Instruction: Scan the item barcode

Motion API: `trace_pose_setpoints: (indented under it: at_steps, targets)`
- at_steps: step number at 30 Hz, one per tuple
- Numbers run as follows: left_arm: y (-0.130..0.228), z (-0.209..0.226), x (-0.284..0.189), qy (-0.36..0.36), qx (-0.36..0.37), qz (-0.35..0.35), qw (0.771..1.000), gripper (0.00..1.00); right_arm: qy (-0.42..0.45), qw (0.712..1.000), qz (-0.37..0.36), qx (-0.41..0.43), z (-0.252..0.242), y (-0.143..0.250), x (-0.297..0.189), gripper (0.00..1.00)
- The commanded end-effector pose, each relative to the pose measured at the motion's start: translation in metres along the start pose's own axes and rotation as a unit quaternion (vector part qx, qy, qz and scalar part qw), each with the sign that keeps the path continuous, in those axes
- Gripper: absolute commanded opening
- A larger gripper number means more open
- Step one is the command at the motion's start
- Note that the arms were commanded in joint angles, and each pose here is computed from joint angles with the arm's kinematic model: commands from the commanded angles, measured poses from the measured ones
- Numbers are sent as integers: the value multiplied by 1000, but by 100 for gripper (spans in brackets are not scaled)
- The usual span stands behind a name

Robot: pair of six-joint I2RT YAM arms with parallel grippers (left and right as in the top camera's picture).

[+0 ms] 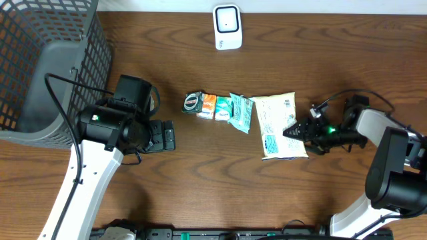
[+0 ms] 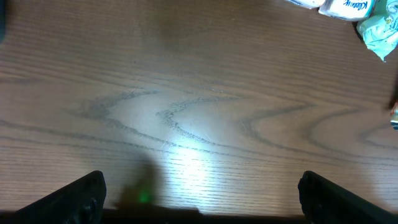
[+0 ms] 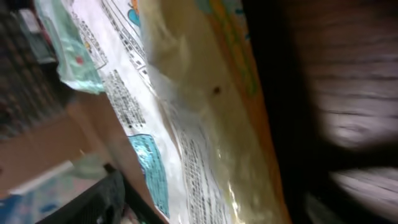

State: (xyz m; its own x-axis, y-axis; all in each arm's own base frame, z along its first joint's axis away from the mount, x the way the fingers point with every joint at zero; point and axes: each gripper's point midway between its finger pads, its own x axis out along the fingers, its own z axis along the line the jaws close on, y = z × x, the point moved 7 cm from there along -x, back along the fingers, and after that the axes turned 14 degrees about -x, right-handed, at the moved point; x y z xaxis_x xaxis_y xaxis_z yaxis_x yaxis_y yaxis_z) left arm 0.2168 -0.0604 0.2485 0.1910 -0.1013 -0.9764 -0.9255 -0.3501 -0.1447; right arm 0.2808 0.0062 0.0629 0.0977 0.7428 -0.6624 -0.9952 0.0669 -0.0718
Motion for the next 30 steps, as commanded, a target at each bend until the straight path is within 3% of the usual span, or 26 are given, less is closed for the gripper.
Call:
trace_pose_setpoints:
  at_steps: [1,4,8,10,11,12,18,26,30]
  targets:
    - [1,0,2,1,-6,6,1000,98,56,996,41,48,-22,24,20,75]
    - [1,0,2,1,-6,6,1000,98,60,997,34,47,-22,24,28,69]
    - [1,0,2,1,-6,6,1000,98,65,996,24,49,-21,20,36,48]
    - [1,0,2,1,-6,6,1000,98,67,997,16,47,-21,16,37,27]
    - [1,0,2,1,-6,6,1000,98,67,997,12,46,-21,15,37,4]
    - [1,0,2,1,-6,6,1000,98,67,997,9,47,-21,14,37,1]
    - [1,0,2,1,-6,6,1000,98,72,996,5,43,-19,4,29,1]
    - [1,0,2,1,-6,6,1000,98,65,995,49,-62,12,-22,-1,1]
    - [1,0,2,1,-6,6,1000,97,109,989,75,-70,13,-23,-3,1]
